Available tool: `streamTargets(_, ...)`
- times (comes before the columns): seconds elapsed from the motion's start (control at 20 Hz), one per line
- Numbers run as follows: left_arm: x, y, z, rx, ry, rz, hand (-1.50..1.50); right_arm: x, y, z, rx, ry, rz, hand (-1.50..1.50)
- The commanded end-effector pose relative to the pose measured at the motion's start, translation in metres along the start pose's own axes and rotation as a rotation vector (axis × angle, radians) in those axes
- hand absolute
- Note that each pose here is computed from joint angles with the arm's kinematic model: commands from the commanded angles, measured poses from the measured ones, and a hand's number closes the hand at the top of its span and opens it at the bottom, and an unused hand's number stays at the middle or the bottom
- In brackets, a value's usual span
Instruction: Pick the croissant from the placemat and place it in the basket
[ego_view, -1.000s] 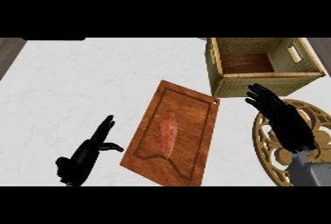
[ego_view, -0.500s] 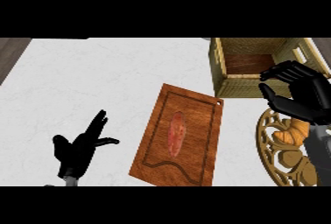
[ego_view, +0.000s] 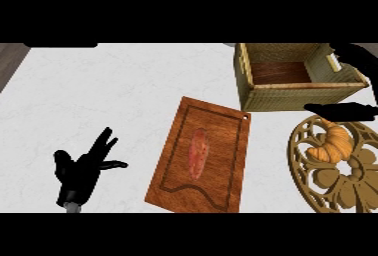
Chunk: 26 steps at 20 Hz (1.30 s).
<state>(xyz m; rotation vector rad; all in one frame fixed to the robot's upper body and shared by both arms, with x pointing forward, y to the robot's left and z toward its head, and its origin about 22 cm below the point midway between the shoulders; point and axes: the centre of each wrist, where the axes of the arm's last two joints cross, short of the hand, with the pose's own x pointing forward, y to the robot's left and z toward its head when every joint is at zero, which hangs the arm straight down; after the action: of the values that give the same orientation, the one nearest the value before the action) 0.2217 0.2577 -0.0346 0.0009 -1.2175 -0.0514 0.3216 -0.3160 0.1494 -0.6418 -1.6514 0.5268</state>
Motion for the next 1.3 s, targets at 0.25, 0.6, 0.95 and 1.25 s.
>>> streamTargets(0.25,-0.036,0.043,0.022,0.149,0.217,-0.065,0.0,0.075,-0.115,-0.004,0.067,0.174,0.488,-1.5)
streamTargets(0.6,-0.023,0.042,0.021,0.144,0.21,-0.069,0.0,0.11,-0.157,0.005,0.38,0.32,0.577,-1.5)
streamTargets(0.95,-0.033,0.038,0.021,0.134,0.211,-0.07,0.0,0.132,-0.177,0.013,0.479,0.388,0.631,-1.5)
streamTargets(1.25,-0.024,0.046,0.022,0.151,0.207,-0.055,0.0,0.126,-0.17,0.023,0.506,0.38,0.591,-1.5)
